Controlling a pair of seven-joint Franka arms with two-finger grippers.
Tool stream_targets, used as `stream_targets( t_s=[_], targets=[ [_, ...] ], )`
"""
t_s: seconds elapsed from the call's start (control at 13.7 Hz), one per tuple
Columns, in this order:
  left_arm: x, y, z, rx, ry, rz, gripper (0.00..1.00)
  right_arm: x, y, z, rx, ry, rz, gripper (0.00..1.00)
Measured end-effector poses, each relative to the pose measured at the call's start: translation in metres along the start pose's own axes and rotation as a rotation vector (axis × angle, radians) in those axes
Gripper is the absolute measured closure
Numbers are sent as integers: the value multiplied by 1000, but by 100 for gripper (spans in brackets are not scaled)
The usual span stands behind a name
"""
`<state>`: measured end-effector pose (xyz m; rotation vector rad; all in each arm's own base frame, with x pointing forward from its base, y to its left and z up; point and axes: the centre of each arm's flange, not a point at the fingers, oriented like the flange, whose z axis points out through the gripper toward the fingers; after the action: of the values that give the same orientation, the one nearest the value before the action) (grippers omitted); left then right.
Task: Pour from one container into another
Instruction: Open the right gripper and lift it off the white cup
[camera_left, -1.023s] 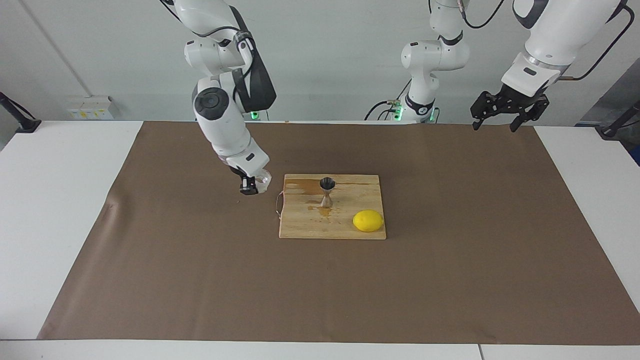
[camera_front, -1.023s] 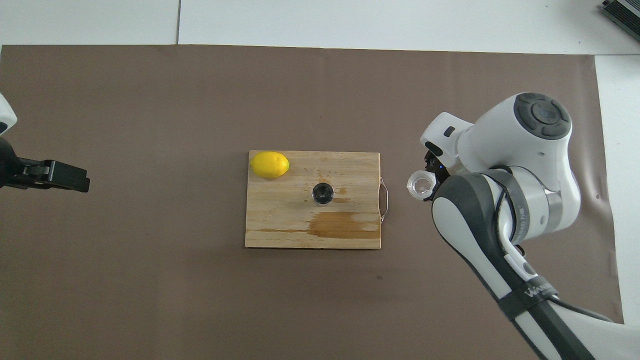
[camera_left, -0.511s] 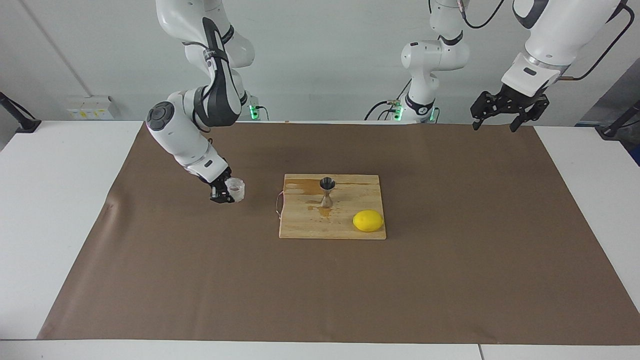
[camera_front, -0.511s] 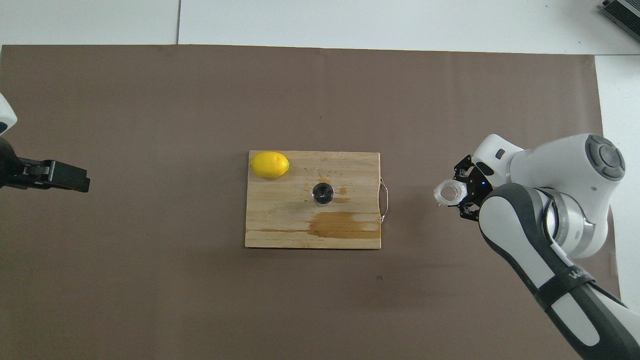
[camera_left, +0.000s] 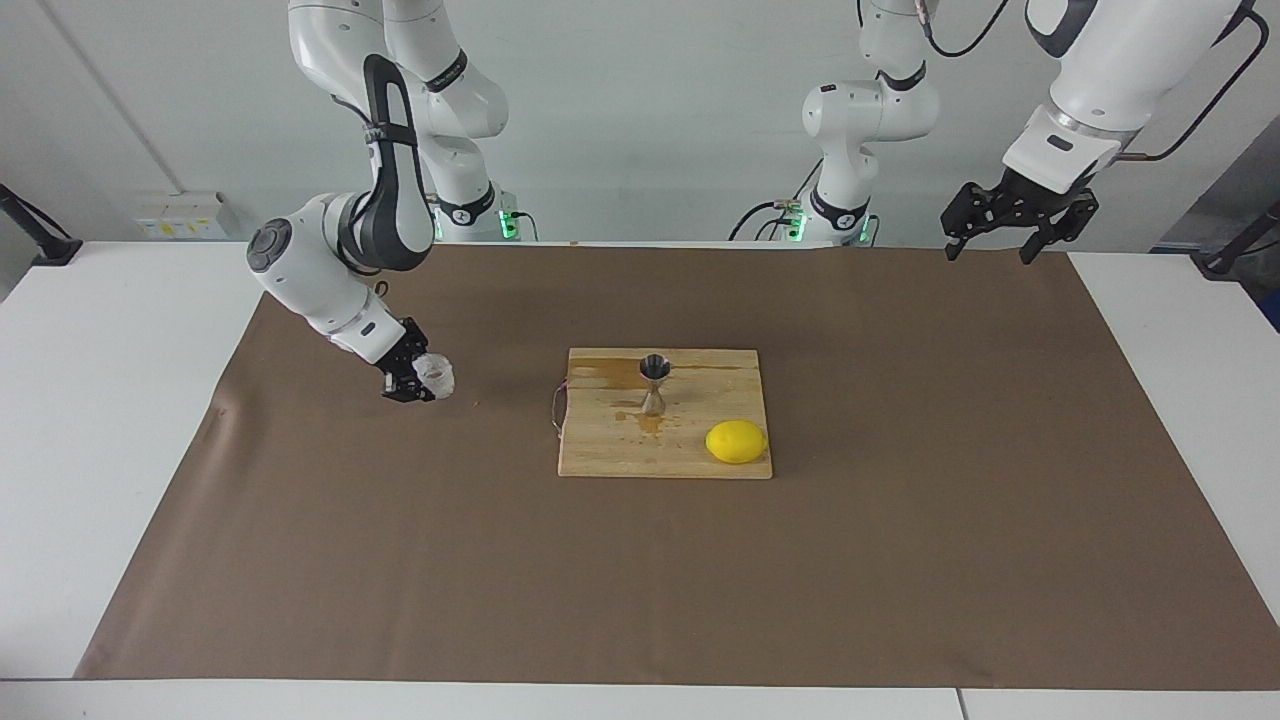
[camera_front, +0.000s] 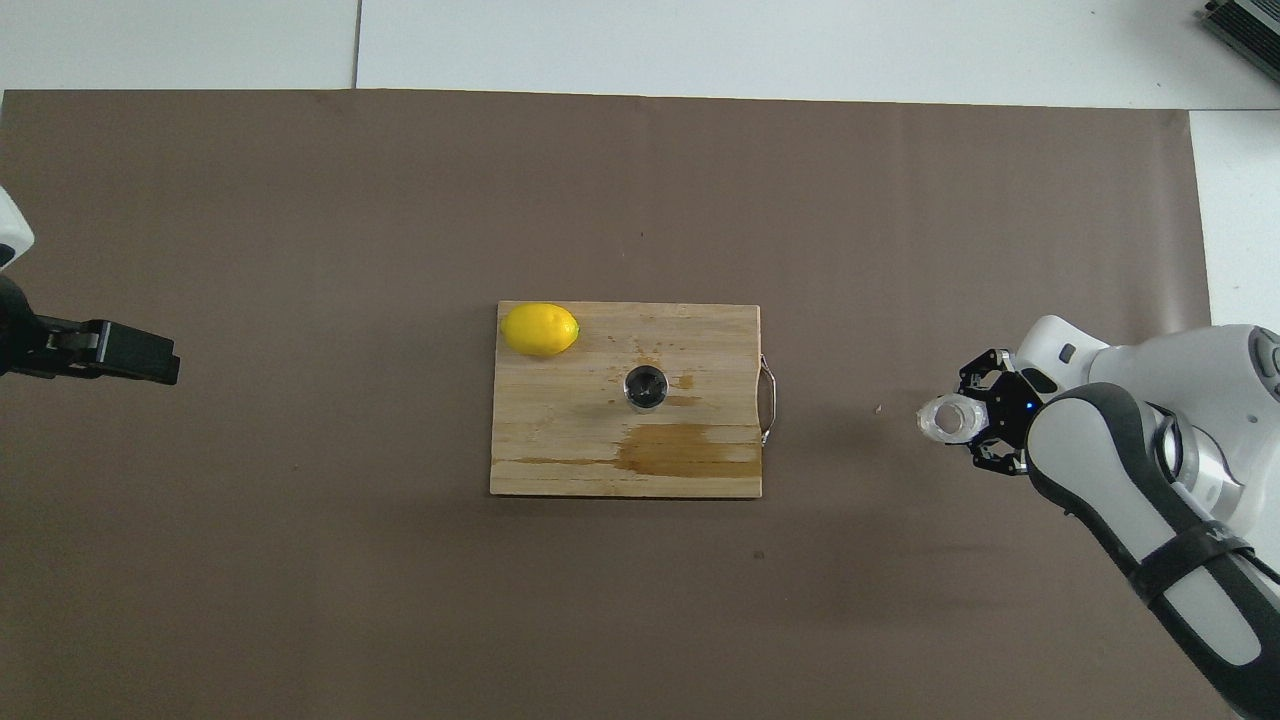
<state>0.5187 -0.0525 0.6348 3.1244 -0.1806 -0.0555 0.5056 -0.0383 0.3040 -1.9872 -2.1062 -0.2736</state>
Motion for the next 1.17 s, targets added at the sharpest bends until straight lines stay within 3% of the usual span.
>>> stream_targets(
  t_s=[0.73, 1.1, 1.17],
  targets=[
    [0, 0, 0, 0, 0, 0, 0, -12, -11, 19, -3, 12, 6, 51],
    [0, 0, 0, 0, 0, 0, 0, -11, -11, 20, -8, 9, -17, 1],
    [0, 0, 0, 0, 0, 0, 0, -11, -10, 17, -13, 8, -19, 0]
  ],
)
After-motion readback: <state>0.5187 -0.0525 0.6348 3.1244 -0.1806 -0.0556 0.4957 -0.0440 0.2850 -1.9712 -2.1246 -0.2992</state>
